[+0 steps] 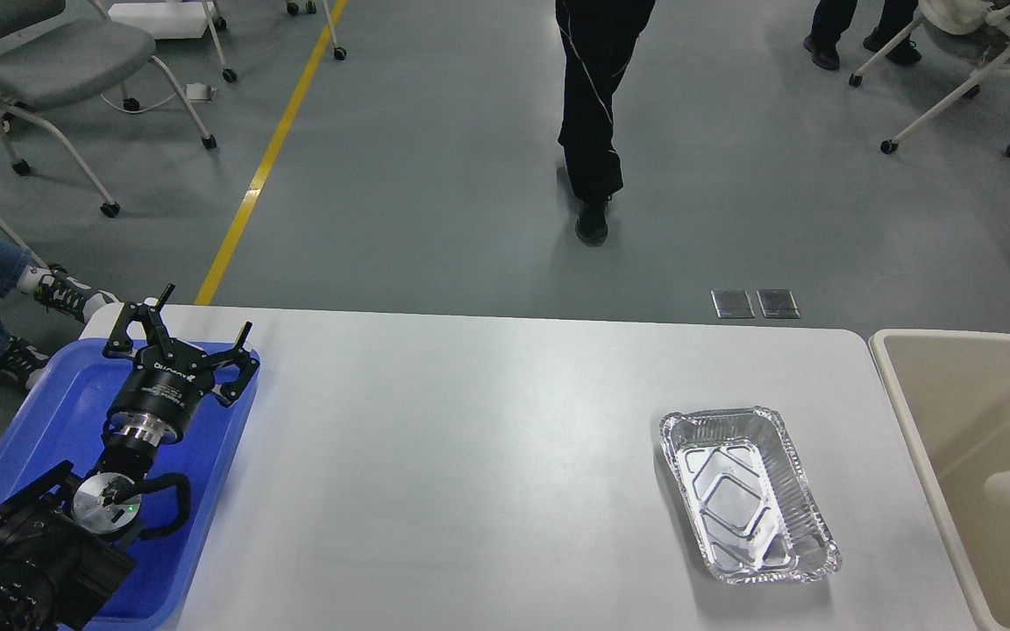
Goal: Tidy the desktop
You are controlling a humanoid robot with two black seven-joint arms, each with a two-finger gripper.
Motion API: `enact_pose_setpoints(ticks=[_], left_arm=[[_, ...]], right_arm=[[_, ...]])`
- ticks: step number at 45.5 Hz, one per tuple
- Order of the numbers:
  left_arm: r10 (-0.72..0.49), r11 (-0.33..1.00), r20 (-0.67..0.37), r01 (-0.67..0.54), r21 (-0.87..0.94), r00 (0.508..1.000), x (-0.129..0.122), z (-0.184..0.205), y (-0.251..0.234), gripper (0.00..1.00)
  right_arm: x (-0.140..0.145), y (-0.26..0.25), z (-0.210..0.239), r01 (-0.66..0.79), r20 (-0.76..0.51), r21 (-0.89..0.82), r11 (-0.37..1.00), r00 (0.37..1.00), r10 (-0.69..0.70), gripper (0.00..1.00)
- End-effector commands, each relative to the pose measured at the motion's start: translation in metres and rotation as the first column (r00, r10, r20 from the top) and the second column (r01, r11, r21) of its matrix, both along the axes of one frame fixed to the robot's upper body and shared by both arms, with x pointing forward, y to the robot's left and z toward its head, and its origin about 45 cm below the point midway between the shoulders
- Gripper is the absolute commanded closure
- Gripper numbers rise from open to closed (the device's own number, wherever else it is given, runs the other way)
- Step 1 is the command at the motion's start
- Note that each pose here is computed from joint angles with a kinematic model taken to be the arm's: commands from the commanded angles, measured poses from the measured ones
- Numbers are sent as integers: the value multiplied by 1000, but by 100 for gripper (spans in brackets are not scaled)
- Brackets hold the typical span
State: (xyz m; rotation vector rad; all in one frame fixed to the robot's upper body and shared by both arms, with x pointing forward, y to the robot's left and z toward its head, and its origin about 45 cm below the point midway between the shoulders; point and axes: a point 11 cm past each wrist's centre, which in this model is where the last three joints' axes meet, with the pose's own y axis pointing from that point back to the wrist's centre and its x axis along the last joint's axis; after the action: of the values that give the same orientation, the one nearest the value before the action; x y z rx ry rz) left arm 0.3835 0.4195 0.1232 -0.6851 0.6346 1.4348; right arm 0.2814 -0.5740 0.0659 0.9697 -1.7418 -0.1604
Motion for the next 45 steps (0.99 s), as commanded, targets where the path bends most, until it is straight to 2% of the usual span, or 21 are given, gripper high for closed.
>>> enact_pose_setpoints(ticks=[1, 3, 4, 5, 17, 25, 31, 33, 38, 40, 45], left_arm=[[0, 1000, 0, 0, 0, 1000, 0, 0, 0, 0], [0, 1000, 0, 0, 0, 1000, 0, 0, 0, 0], [0, 1000, 0, 0, 0, 1000, 0, 0, 0, 0], [0, 1000, 0, 0, 0, 1000, 0, 0, 0, 0], [0, 1000, 0, 0, 0, 1000, 0, 0, 0, 0], [0, 1000, 0, 0, 0, 1000, 0, 0, 0, 0], [0, 1000, 0, 0, 0, 1000, 0, 0, 0, 0], [0, 1000, 0, 0, 0, 1000, 0, 0, 0, 0], [0, 1000, 0, 0, 0, 1000, 0, 0, 0, 0], [0, 1000, 0, 0, 0, 1000, 0, 0, 0, 0], [0, 1000, 0, 0, 0, 1000, 0, 0, 0, 0]], right_arm=[[2, -1, 5, 18, 25, -51, 999, 1000, -17, 42], [3, -3, 7, 25, 36, -68, 997, 999, -23, 12], [3, -4, 9, 28, 39, -74, 997, 999, -25, 2], [5, -4, 10, 26, 43, -75, 997, 999, -23, 1], [35, 3, 29, 45, 136, -12, 999, 990, -43, 0], [70, -6, 75, 113, 311, 104, 988, 940, -140, 0], [101, -6, 119, 123, 452, 196, 973, 869, -200, 0], [121, -1, 144, 114, 529, 258, 959, 814, -239, 0], [143, 7, 174, 87, 611, 378, 922, 724, -319, 0], [156, 18, 189, 42, 640, 443, 896, 684, -349, 0], [173, 39, 212, -71, 673, 518, 853, 649, -355, 0]])
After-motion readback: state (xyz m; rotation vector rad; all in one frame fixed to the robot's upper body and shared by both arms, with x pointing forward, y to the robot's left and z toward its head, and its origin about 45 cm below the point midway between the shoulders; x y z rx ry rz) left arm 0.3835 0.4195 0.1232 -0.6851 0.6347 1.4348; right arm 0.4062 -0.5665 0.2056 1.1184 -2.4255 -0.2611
